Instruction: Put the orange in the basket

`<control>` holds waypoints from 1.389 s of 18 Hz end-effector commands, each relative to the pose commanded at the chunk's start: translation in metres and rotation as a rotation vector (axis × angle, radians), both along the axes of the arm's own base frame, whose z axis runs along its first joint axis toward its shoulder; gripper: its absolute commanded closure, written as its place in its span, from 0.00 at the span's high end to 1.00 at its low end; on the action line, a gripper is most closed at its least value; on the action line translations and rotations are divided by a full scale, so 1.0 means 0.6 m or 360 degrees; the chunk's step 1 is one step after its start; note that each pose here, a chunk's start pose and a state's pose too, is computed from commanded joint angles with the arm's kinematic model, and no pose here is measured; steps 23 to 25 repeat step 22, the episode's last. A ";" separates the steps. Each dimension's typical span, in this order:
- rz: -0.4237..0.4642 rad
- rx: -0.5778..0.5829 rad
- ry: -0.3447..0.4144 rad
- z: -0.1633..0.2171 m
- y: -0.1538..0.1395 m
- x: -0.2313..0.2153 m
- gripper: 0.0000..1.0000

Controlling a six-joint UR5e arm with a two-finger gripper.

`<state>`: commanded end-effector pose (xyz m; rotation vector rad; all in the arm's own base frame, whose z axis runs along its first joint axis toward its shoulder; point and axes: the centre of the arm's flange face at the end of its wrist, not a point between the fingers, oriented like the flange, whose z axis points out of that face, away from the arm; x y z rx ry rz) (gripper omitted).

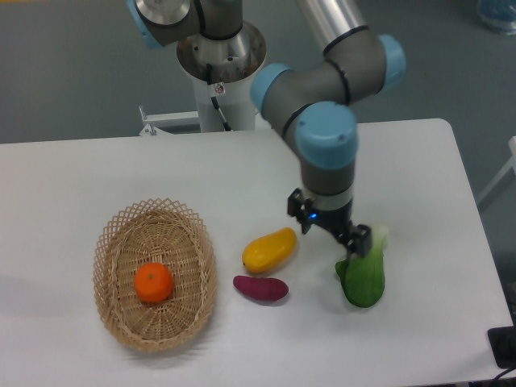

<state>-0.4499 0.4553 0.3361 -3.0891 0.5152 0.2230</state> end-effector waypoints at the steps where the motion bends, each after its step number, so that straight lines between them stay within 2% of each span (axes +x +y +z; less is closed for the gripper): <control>1: -0.0022 -0.0005 -0.0002 -0.003 -0.010 -0.011 1.00; 6: -0.0157 -0.0044 -0.0017 -0.014 -0.042 -0.042 1.00; 10: -0.0136 -0.0054 -0.0009 -0.023 -0.064 -0.066 1.00; 12: -0.0101 -0.0031 0.0015 -0.017 -0.097 -0.104 1.00; 16: -0.0202 -0.0038 0.0045 -0.022 -0.126 -0.144 1.00; 18: -0.0238 -0.0046 0.0039 -0.028 -0.126 -0.145 1.00; 25: -0.0236 -0.0048 0.0032 -0.030 -0.128 -0.145 1.00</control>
